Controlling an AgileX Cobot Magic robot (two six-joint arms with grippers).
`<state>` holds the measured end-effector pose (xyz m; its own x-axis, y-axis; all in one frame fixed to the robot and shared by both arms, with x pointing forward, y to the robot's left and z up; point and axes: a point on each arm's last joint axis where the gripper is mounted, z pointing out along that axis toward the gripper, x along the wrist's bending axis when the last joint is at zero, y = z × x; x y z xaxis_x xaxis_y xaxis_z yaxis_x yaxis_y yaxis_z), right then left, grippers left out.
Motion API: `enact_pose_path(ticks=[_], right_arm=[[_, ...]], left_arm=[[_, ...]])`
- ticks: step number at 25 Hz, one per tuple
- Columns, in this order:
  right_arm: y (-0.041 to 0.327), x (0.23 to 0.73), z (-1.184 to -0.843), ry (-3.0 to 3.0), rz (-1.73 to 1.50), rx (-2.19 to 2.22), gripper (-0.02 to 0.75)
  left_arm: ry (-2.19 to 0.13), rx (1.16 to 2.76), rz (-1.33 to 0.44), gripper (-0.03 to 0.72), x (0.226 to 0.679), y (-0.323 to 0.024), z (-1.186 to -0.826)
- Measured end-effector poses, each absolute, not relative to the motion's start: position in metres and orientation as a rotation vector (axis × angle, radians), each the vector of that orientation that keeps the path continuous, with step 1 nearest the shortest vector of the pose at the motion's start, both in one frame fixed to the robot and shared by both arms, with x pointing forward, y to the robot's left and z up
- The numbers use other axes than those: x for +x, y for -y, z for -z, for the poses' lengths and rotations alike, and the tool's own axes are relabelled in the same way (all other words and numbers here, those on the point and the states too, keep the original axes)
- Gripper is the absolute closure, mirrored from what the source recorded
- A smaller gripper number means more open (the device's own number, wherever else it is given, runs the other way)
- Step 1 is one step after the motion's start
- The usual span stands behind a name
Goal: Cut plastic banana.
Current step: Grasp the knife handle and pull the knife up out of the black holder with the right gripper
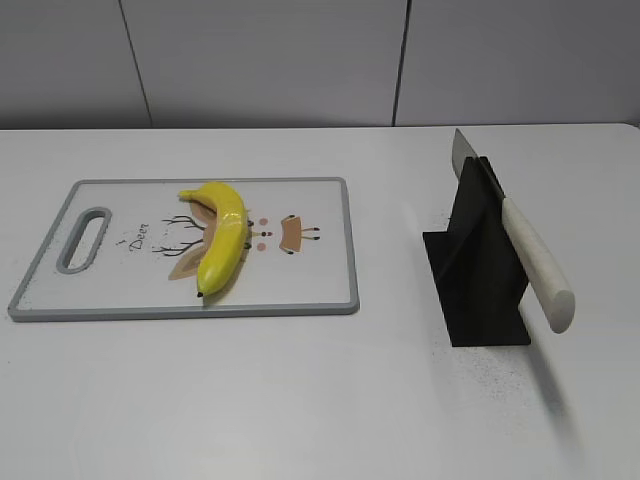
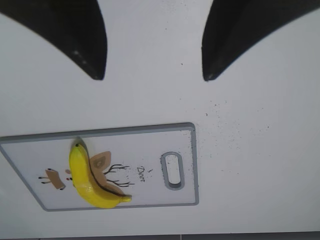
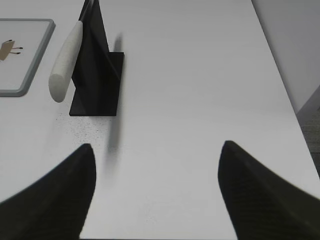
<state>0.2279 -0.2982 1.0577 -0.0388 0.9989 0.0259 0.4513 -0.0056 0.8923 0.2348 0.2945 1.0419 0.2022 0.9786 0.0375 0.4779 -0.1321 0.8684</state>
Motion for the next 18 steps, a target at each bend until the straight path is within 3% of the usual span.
enact_pose_path(ticks=[18], right_arm=[[0.2982,0.2279,-1.0577,-1.574,-0.995,1.538,0.165]], left_arm=[[-1.376,1.727,-0.843,0.127,0.2348,-0.2945,-1.0419]])
